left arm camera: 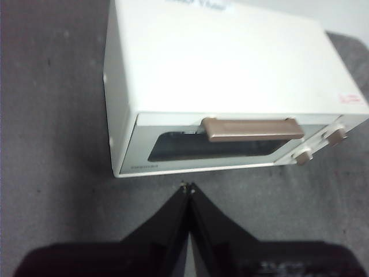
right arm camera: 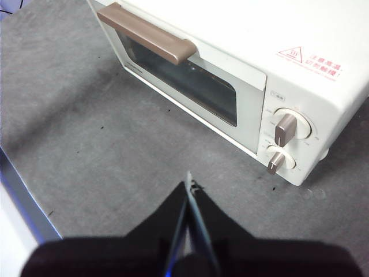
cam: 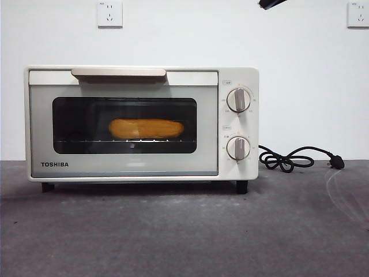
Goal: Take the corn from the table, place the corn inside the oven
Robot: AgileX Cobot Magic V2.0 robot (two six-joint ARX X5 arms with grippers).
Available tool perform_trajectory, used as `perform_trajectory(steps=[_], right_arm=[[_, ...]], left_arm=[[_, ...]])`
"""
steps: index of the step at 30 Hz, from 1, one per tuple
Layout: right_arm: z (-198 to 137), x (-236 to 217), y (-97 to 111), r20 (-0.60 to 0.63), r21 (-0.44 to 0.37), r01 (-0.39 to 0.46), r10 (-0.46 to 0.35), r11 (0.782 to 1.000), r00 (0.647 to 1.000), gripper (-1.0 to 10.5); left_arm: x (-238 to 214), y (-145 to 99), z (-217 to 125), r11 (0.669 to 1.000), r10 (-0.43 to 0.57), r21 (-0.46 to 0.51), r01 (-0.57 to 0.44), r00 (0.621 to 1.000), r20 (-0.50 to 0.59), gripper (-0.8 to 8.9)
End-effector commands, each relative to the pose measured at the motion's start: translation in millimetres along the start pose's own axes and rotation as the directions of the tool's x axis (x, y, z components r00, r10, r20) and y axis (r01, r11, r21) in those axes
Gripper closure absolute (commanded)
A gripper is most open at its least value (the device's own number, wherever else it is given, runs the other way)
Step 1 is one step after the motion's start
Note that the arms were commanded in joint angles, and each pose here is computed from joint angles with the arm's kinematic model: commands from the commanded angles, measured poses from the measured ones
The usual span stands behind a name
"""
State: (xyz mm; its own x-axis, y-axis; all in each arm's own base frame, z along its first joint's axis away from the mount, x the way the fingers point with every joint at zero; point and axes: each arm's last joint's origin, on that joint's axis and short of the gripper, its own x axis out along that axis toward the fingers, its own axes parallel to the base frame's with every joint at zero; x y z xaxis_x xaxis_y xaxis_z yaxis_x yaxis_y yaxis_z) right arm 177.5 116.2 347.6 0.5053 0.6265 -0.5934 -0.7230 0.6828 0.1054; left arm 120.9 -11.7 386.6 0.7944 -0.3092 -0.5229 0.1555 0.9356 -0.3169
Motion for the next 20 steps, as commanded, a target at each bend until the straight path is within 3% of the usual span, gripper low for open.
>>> perform_trajectory(steps=[1,8,11,15,20], right_arm=[[1.3,-0.3,0.0,0.007,0.005,0.001,-0.001,1.0,1.0,9.6],[1.4,-0.3,0.1,0.007,0.005,0.001,-0.001,1.0,1.0,9.6],[1.4,-0.3,0.0,0.008,0.004,0.001,-0.001,1.0,1.0,9.6],[1.4,-0.3,0.0,0.008,0.005,0.001,-0.001,1.0,1.0,9.6],[1.3,-0.3,0.0,0.007,0.005,0.001,-0.001,1.0,1.0,9.6]], left_arm=[[-10.8,-2.4,-2.6,1.0,-0.005,0.0,0.005,0.999,0.048,8.17],[-31.1,-10.2,-2.9,0.994,-0.046,0.103,0.023,0.973,0.226,8.17],[-28.9,-12.5,-4.7,0.982,-0.126,0.18,0.061,0.917,0.378,8.17],[-10.6,-5.6,-28.7,0.96,-0.205,0.272,0.073,0.843,0.496,8.17],[24.8,13.7,-74.9,0.921,-0.23,0.39,-0.003,0.805,0.547,8.17]])
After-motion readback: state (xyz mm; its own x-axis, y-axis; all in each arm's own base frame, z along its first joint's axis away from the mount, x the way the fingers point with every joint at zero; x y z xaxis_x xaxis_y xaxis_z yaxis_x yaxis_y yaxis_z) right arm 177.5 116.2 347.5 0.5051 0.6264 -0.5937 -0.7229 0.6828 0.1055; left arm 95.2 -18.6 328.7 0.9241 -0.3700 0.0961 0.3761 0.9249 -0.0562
